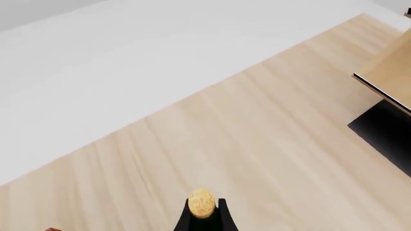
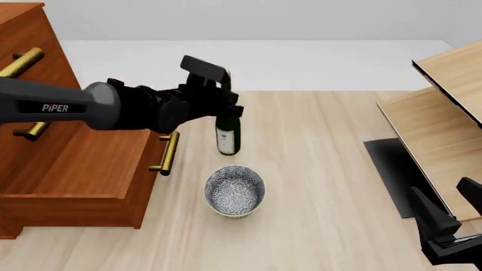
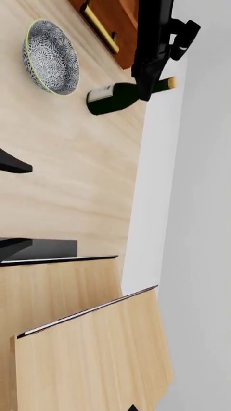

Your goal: Put the wine bottle in the bottom drawer of the cabinet.

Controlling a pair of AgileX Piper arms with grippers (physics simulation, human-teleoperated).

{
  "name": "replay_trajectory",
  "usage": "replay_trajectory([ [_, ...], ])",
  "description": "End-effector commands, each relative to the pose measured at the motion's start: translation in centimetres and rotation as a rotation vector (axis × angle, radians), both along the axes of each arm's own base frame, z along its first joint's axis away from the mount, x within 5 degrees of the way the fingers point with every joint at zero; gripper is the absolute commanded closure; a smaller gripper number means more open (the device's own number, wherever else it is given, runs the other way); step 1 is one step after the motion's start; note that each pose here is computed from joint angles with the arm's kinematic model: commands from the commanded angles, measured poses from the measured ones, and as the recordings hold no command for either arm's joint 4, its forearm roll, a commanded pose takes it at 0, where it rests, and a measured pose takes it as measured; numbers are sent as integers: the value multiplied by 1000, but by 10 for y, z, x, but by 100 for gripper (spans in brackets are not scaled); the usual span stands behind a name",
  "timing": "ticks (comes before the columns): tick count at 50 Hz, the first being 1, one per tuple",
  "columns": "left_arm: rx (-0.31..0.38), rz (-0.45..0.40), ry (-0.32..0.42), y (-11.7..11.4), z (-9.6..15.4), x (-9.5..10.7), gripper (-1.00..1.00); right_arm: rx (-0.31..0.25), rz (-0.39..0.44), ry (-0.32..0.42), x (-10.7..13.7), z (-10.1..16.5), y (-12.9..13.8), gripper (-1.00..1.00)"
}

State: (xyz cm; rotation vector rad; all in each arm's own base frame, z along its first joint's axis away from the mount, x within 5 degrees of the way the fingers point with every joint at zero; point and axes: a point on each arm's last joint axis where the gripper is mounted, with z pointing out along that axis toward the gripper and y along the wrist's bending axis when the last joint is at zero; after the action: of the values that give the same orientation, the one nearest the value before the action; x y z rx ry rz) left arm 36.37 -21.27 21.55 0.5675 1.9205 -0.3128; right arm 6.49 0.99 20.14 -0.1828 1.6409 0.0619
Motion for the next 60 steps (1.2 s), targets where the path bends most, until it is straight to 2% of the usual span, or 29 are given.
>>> replay_trajectory([
  [1,-10,-7,-44,2,22,-5,100,-4,2,0,0,0,0,-100],
  [5,-14,-25,-66,0,34,-13,100,-4,1,1,0,0,0,-100],
  [14,-19,-23,-105,5,56,-17,100,-5,1,0,0,0,0,-100],
  [27,-26,-44,-174,15,99,-42,100,-9,9,-1,-1,0,0,-100],
  [35,-34,-42,-241,33,139,-67,100,-11,11,0,-1,0,1,-100],
  [39,-41,-33,-251,43,155,-77,100,-11,14,-1,0,0,1,-100],
  [52,-52,-1,-297,78,189,-117,100,-15,17,-4,0,0,1,-100],
  [60,-57,32,-308,98,198,-139,100,-10,22,-4,2,1,2,-100],
])
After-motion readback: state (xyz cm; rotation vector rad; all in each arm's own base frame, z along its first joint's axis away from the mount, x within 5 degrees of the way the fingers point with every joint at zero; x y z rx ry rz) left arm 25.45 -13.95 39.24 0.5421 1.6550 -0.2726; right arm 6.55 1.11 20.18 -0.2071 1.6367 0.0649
